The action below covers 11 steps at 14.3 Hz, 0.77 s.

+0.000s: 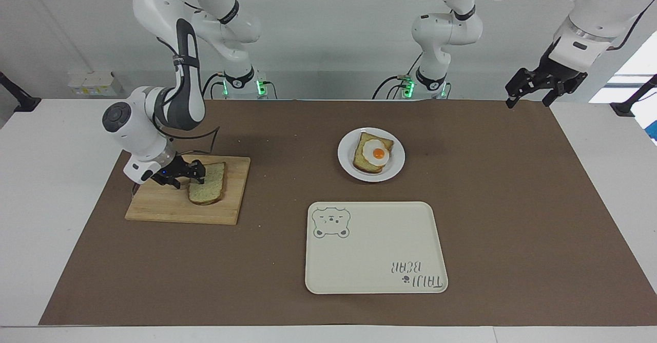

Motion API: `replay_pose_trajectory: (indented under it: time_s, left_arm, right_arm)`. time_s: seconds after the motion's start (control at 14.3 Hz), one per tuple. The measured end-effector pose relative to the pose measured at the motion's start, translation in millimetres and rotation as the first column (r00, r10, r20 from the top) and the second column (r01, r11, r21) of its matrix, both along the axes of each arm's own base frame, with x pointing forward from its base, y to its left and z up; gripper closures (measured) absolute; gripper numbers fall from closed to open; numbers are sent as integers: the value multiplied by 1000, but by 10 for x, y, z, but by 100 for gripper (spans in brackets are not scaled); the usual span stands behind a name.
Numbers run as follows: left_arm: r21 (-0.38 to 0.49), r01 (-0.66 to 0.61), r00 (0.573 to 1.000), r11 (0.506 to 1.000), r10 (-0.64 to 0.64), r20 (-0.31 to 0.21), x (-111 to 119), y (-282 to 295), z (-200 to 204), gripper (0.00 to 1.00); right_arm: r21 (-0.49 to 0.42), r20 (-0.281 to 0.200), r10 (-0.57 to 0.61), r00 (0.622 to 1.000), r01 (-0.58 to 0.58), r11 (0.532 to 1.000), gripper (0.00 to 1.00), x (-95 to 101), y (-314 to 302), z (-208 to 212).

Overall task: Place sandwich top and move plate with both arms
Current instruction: 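Grasp the bread slice edge with the right gripper and lift it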

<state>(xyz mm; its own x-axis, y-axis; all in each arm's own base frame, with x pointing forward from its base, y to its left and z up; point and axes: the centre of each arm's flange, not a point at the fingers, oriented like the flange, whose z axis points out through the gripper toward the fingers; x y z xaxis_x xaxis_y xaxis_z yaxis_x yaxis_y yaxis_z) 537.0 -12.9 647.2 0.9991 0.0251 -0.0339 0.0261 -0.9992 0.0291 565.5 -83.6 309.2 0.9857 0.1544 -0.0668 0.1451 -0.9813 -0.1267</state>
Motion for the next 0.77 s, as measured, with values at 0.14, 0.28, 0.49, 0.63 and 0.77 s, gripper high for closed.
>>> replay_pose_trajectory:
  time_s: [0.14, 0.28, 0.49, 0.63, 0.77]
  left_arm:
    - [0, 0, 1000, 1000, 0, 0, 0, 0, 0, 0]
    - [0, 0, 1000, 1000, 0, 0, 0, 0, 0, 0]
    - [0, 0, 1000, 1000, 0, 0, 0, 0, 0, 0]
    - [0, 0, 1000, 1000, 0, 0, 0, 0, 0, 0]
    - [0, 0, 1000, 1000, 0, 0, 0, 0, 0, 0]
  right_arm:
    - [5, 1, -2, 1000, 2, 1000, 44, 3, 15, 1]
    - [11, 2, -6, 1000, 6, 1000, 63, 6, 42, 6]
    - [9, 3, -25, 1000, 25, 1000, 82, 6, 26, 25]
    - [8, 3, -30, 1000, 30, 1000, 82, 6, 24, 25]
    - [8, 3, -30, 1000, 30, 1000, 82, 7, 23, 26]
